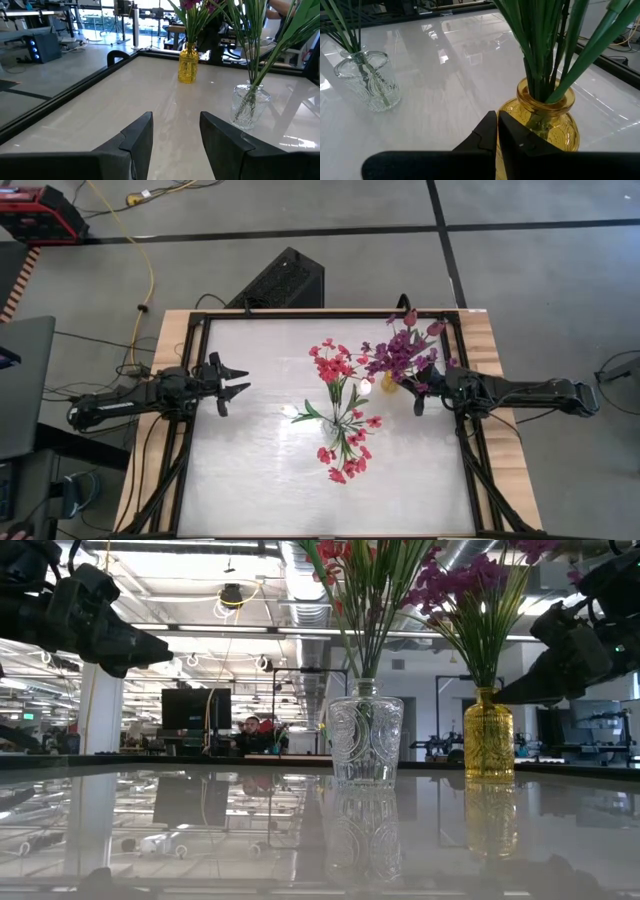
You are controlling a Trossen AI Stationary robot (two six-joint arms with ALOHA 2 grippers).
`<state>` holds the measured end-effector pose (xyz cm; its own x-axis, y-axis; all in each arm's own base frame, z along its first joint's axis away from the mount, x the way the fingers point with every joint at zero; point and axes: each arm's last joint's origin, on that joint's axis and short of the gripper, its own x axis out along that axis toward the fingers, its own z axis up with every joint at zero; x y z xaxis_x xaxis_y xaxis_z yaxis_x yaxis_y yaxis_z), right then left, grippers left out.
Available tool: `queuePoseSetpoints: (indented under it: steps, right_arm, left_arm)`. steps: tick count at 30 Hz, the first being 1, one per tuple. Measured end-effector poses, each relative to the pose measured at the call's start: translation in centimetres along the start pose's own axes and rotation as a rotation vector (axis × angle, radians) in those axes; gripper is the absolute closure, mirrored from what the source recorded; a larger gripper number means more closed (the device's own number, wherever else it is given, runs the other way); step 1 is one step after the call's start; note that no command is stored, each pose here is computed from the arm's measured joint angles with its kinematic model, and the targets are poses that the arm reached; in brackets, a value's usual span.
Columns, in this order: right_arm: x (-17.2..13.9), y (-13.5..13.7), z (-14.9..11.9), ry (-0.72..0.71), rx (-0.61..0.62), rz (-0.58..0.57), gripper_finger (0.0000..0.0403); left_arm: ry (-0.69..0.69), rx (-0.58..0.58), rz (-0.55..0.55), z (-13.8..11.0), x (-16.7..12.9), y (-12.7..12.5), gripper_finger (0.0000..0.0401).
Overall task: Sort flowers into vase by color
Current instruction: Return to Home Position
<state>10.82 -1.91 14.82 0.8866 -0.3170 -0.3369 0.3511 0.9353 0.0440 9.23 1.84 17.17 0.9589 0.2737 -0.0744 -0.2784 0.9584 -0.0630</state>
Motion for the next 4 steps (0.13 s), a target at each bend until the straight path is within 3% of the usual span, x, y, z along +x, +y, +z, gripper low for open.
queuePoseSetpoints:
  steps: [4]
  right_arm:
    - [0.00,0.00,0.00,0.000,0.000,0.000,0.0359]
  left_arm:
    - [0.000,0.000,0.000,0.00,0.00,0.00,0.0250]
